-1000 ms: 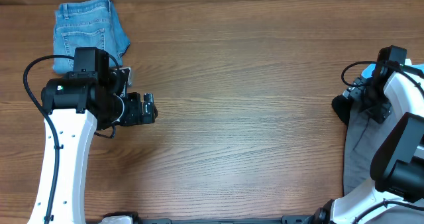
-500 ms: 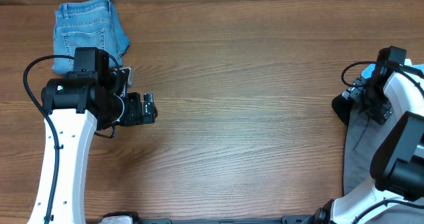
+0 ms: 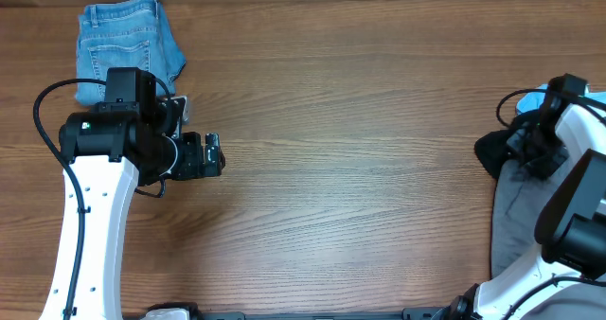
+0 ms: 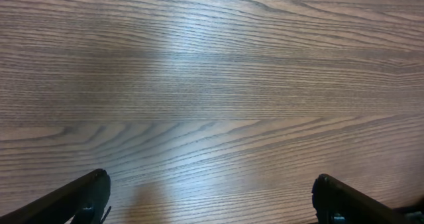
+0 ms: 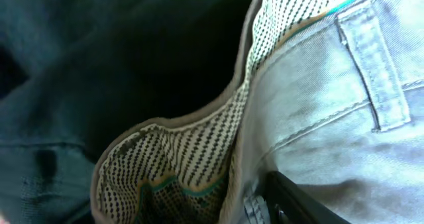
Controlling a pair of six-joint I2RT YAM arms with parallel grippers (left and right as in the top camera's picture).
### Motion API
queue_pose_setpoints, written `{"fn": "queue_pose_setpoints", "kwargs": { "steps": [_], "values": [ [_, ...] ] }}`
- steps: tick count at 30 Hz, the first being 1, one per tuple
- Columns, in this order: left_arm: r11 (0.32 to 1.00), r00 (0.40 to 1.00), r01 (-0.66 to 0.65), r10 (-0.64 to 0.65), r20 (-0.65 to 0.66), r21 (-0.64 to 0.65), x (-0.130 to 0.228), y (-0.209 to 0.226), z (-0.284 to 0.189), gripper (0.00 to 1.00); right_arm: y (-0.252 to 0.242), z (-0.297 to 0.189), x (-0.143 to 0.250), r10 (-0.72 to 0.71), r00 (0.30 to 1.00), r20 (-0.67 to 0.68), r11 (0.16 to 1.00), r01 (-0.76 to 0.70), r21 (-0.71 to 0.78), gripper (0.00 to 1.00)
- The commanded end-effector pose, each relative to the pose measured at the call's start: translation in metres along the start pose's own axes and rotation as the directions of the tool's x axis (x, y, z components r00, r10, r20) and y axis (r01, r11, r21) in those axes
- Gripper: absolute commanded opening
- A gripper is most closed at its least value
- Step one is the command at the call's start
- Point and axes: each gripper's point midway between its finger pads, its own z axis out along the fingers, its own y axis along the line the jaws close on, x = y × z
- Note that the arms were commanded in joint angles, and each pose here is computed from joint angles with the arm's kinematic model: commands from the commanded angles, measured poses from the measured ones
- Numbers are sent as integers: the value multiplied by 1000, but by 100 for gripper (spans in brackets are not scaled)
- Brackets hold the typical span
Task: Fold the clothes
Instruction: 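Move the right gripper to the grey shorts on the right stack, then grasp the grey shorts waistband with the right gripper and lift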
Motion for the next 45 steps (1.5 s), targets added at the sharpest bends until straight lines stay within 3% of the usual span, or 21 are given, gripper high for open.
{"fn": "queue_pose_setpoints", "kwargs": {
  "steps": [1,4,9,14,16,20,22,28,31,35,41,45],
  "values": [
    [999,999,-40,39,21,19,-5,-7,-5,100,23,-18,-15,-54,998,16,984,56,-169,58],
    [999,999,-40,39,21,19,-5,-7,-5,100,37,-26,-16,-121,992,20,954,122,-274,52],
    [999,999,-40,39,21,19,-5,-7,-5,100,36,-27,-13,-140,990,10,948,137,-287,16],
    [999,999,-41,40,25,19,-6,-7,-5,100,28,-26,-13,-124,992,-7,954,117,-276,12],
    [999,999,-42,42,31,20,-8,-7,-5,100,25,-25,-13,-116,993,-14,956,108,-274,4],
    [999,998,-45,44,40,21,-10,-7,-5,100,15,-30,-18,-86,996,-10,959,80,-273,4],
    [999,998,-45,44,40,21,-10,-7,-5,100,8,-37,-23,-65,998,4,959,64,-275,15],
    [999,998,-45,44,41,23,-10,-7,-5,100,-8,-48,-29,-25,1000,17,961,28,-275,33],
    [999,998,-45,44,41,23,-10,-7,-5,100,-8,-47,-28,-25,1000,12,962,28,-273,14],
    [999,998,-45,44,41,23,-10,-7,-5,100,-11,-46,-25,-2,1000,-5,966,1,-258,5],
    [999,998,-45,44,41,23,-10,-7,-5,100,-14,-60,-33,41,999,10,968,-37,-250,4],
    [999,998,-45,44,40,23,-10,-7,-5,100,0,-115,-50,35,997,71,933,-7,-361,4]
  ]
}}
